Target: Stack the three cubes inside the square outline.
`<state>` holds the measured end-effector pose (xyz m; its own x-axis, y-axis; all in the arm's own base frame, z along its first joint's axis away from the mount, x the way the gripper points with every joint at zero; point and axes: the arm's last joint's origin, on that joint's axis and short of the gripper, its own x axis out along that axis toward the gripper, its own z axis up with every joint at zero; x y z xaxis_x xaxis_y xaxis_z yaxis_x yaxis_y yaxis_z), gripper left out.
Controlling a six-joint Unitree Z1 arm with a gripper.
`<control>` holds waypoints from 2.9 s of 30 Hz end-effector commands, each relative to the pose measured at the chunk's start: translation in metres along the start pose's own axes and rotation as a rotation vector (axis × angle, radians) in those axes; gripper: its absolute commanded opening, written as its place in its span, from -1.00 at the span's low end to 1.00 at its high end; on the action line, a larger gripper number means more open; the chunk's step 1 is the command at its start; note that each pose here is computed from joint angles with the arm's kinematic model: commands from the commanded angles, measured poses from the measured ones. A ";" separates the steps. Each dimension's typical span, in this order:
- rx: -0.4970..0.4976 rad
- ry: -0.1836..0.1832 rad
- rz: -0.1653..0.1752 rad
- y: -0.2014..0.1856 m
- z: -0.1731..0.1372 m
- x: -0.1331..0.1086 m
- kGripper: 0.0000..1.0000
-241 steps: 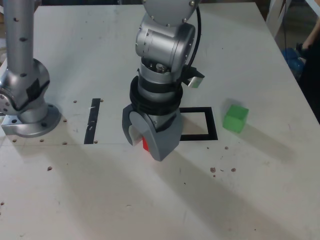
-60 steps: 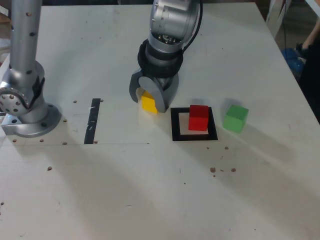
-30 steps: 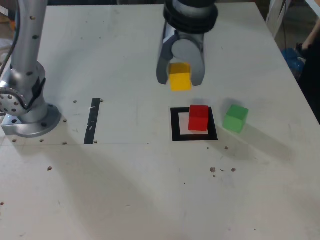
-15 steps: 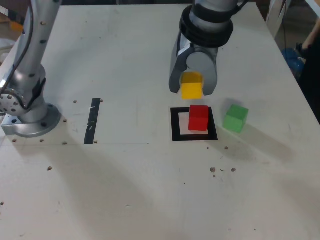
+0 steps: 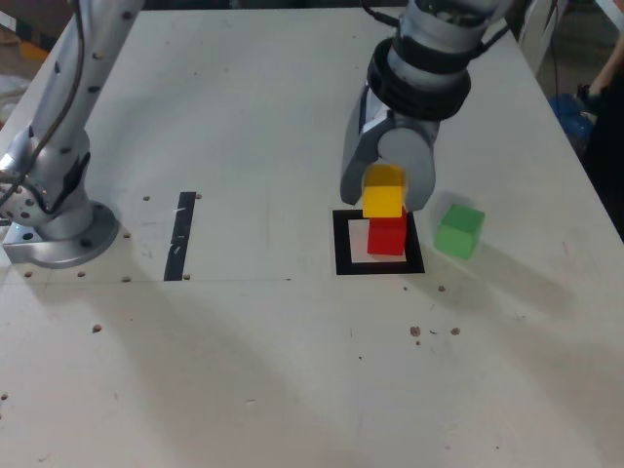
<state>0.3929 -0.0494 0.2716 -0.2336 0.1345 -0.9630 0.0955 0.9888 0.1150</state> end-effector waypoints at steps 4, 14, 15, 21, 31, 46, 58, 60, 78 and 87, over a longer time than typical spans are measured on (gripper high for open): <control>0.000 0.022 0.004 -0.001 0.004 0.006 -0.61; 0.006 0.035 0.027 -0.001 0.012 0.013 -0.58; 0.006 0.034 0.029 -0.001 0.012 0.013 -0.56; 0.005 0.028 0.037 -0.001 0.013 0.013 -0.31; 0.011 0.040 0.027 -0.002 0.016 0.017 0.01; 0.004 0.056 0.026 -0.001 0.012 0.019 0.93; 0.023 -0.090 0.082 -0.001 -0.017 -0.033 0.99; 0.062 -0.126 0.101 -0.003 -0.017 -0.042 0.99; 0.433 -0.215 0.209 -0.017 0.039 -0.029 0.98; 0.460 -0.149 0.189 -0.015 0.054 -0.003 0.98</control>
<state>0.4431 -0.0690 0.2630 -0.0262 0.2697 -0.9626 0.5448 0.8112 0.2124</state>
